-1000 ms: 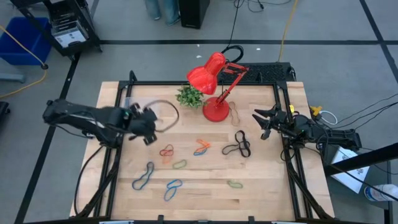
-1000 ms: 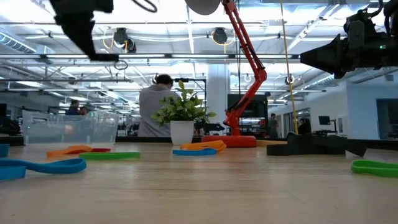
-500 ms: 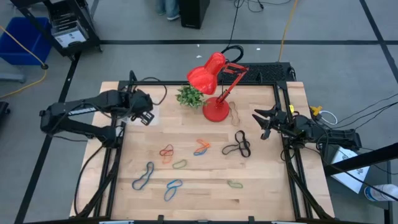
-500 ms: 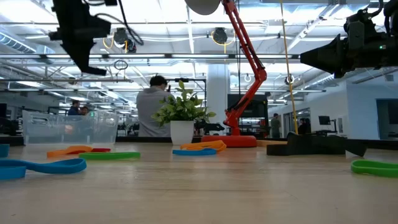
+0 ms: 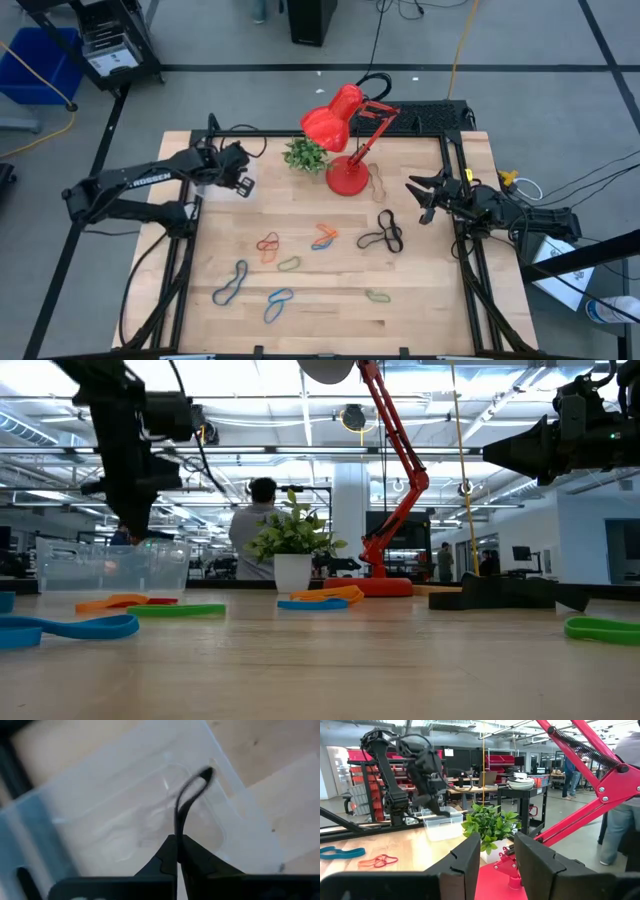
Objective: Pick and place rubber bands into bin
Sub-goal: Put the black rubber band into the transparent bin
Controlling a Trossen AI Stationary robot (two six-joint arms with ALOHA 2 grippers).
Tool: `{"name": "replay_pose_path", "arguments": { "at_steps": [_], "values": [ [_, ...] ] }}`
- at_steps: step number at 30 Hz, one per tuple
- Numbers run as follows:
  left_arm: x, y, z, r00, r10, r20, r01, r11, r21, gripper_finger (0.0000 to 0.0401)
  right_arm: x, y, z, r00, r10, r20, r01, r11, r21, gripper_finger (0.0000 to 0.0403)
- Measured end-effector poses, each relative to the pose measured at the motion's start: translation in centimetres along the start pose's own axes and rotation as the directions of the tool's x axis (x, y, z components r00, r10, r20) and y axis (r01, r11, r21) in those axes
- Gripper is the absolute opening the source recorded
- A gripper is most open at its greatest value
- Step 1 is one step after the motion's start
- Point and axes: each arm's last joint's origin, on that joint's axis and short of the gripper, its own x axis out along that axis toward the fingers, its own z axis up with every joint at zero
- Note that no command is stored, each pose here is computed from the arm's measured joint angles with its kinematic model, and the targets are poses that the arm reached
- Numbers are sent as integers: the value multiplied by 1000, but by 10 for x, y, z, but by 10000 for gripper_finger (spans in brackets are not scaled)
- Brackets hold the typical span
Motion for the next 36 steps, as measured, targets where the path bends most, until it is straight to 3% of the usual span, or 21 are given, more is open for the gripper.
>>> {"name": "replay_pose_path", "arguments": {
  "at_steps": [8, 13, 23, 36],
  "values": [
    [32, 11, -17, 1000, 6, -9, -6, 998, -68, 7, 0, 0, 0, 1000, 0, 0, 0, 1000, -5, 114],
    [47, 13, -30, 999, -26, -40, 22, 995, -99, 25, 0, 0, 0, 1000, 0, 0, 0, 1000, -5, 114],
    [53, 15, -38, 998, -18, -56, 12, 995, -101, 9, 0, 0, 0, 1000, 0, 0, 0, 1000, -5, 114],
    [47, 12, -26, 999, -43, 5, 43, 995, -94, 133, 0, 0, 0, 1000, 0, 0, 0, 1000, -5, 114]
  ]
}}
